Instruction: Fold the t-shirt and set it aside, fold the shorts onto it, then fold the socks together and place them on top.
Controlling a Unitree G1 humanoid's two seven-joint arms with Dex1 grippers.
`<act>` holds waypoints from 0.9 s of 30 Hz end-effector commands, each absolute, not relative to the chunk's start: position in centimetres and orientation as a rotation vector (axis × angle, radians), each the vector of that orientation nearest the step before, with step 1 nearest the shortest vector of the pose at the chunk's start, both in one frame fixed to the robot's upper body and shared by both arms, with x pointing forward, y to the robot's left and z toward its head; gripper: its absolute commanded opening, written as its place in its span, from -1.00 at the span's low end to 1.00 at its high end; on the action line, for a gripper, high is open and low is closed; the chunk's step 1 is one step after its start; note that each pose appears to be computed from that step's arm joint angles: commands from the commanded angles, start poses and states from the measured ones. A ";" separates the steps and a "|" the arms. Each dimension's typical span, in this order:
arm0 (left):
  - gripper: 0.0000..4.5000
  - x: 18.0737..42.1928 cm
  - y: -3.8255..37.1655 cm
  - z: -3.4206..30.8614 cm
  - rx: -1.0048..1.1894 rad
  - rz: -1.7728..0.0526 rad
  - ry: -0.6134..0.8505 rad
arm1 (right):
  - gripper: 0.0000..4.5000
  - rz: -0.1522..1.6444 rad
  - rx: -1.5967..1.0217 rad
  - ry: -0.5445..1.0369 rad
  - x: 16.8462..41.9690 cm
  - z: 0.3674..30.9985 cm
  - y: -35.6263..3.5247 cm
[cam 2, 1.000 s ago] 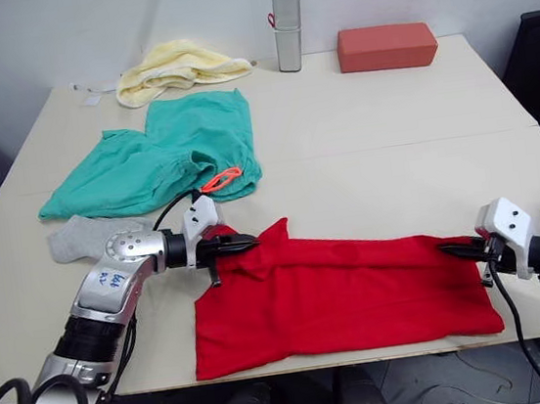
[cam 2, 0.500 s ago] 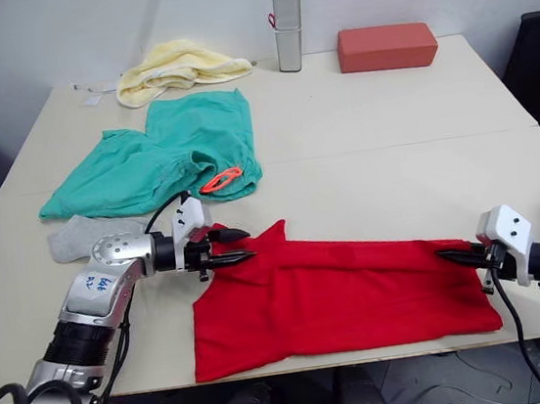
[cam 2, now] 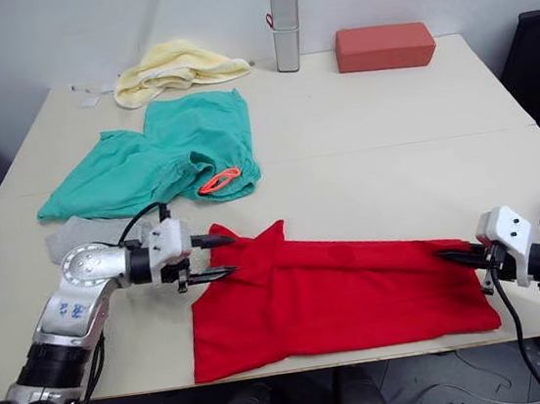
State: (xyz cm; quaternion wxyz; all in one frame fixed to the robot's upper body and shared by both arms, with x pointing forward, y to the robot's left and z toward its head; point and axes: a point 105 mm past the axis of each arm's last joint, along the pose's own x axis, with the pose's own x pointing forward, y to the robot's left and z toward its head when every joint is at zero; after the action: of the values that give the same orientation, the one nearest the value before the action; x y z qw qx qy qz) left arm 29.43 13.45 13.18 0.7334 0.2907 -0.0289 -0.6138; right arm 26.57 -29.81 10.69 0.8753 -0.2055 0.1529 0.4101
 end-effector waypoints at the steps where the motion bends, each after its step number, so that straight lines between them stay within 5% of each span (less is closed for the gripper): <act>1: 0.13 28.5 13.8 12.5 0.756 -1.402 -0.168 | -1.00 0.852 -0.436 0.267 26.6 11.8 -29.5; 14: 0.13 30.5 11.1 11.2 0.834 -1.414 -0.209 | -1.00 0.853 -0.431 0.266 26.6 12.0 -29.3; 23: -0.97 30.3 12.3 11.0 0.820 -1.428 -0.165 | -1.00 0.857 -0.425 0.264 26.4 12.1 -29.4; 27: -0.99 30.6 12.4 11.5 0.789 -1.416 -0.169 | -1.00 0.866 -0.418 0.255 26.3 12.3 -29.4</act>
State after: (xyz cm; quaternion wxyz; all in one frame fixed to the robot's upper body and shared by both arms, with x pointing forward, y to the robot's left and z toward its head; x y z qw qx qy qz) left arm 30.15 12.30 10.05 0.6749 0.3596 -0.0531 -0.6422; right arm 26.30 -29.24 10.77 0.8744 -0.1962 0.1492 0.4179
